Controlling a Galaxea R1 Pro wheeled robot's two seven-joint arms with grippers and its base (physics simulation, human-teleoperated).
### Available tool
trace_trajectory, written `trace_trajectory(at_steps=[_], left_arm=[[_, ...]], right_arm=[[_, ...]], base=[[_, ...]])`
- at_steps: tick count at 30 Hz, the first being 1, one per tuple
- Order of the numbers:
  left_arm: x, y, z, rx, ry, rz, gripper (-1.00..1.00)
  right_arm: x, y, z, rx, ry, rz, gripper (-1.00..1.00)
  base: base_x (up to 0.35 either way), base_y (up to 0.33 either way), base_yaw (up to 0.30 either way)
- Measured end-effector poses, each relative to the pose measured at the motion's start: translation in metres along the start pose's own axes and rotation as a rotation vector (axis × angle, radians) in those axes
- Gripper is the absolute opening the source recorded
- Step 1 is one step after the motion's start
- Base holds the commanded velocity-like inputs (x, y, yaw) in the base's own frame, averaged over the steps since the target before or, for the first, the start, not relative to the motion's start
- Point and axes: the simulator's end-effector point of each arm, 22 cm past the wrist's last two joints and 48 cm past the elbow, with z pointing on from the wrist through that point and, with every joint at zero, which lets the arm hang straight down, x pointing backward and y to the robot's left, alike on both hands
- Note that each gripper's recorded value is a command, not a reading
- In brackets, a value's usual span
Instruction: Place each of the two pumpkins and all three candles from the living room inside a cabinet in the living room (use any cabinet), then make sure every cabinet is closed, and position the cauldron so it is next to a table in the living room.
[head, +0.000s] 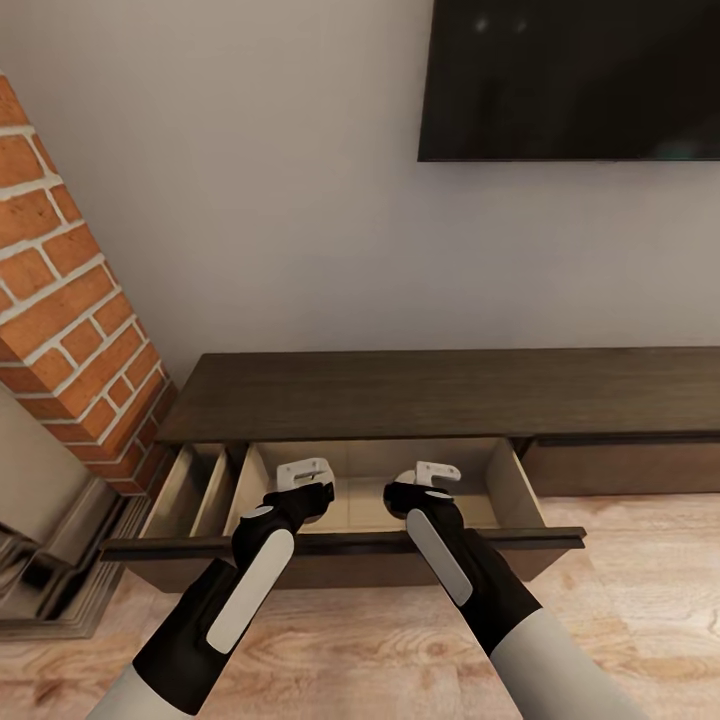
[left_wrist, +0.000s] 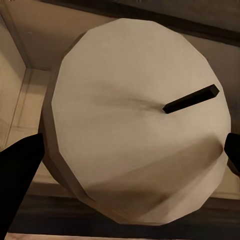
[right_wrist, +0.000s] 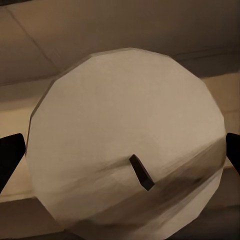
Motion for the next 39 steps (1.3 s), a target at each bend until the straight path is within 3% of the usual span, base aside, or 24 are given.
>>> trace_trajectory(at_steps=[21,39], left_arm=[[-0.001,0.001,0.000,-0.002,-0.002,-0.003,-1.00],[0.032,0.008,0.023,-0.001,-0.003,0.005,-1.00]], right_arm=[[0.001,-0.001,0.001,0.002,0.001,-0.002,-1.00],[0.032,-0.005,0.026,0.002,0.000,-0.004,-1.00]], base=[[0.080,0.000,0.000],[0.001,0.000,0.000]])
